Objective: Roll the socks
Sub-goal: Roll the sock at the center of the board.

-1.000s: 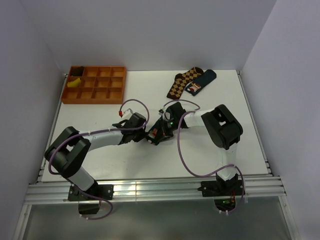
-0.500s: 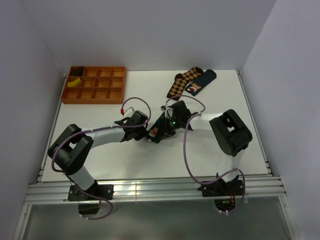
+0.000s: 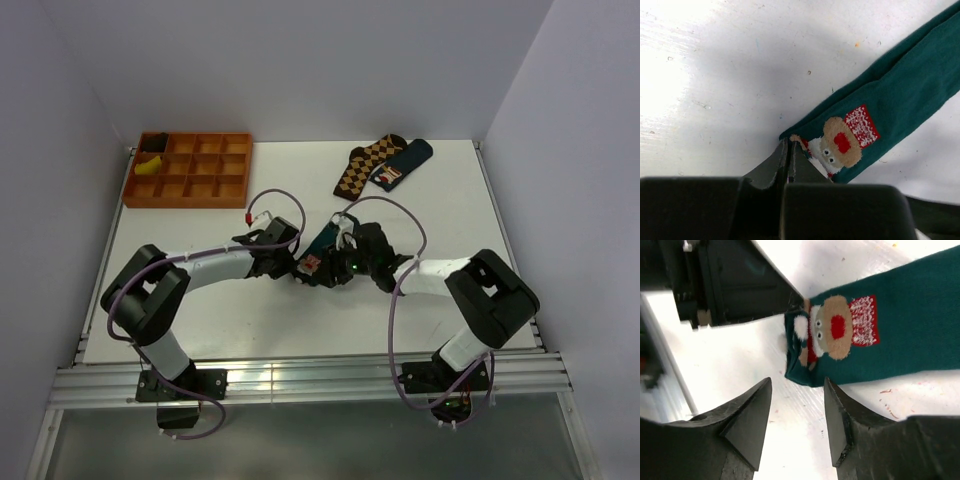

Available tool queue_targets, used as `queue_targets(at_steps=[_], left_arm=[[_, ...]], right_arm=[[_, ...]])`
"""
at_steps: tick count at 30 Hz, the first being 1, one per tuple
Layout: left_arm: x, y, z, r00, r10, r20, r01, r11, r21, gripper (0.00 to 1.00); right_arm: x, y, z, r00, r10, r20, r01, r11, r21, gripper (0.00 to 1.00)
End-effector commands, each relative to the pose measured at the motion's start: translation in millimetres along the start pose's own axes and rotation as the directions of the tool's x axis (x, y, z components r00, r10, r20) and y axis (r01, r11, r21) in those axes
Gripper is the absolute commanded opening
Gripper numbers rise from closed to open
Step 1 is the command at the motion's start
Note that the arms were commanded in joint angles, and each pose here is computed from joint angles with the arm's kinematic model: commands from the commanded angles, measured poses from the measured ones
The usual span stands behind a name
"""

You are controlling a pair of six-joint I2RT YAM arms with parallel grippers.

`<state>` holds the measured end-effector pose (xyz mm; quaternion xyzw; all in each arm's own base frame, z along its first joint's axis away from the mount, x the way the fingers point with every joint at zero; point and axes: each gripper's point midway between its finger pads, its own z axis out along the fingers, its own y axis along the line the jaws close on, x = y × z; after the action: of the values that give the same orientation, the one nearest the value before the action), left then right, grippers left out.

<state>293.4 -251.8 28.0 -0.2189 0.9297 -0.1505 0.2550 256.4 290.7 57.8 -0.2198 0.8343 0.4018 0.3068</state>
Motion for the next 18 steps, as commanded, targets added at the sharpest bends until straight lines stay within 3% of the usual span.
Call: queue_targets(at_steps=[1, 10, 18], left_arm=[[2, 7, 4, 0.999, 0.042, -0.024, -0.043, 0.998, -0.045, 0.00], [-1, 5, 1, 0.998, 0.060, -0.024, -0.061, 0.997, -0.043, 0.00], [-2, 2, 1, 0.997, 0.067, -0.024, -0.068, 0.997, -0.038, 0.00]], right_arm=[[-38, 3, -1, 0.959, -0.220, 0.178, 0.201, 0.973, 0.116, 0.54], [-23, 12, 13, 0.928, -0.322, 0.189, 0.289, 0.940, 0.183, 0.54], [-8, 13, 27, 0.915, -0.384, 0.125, 0.352, 0.910, 0.218, 0.52]])
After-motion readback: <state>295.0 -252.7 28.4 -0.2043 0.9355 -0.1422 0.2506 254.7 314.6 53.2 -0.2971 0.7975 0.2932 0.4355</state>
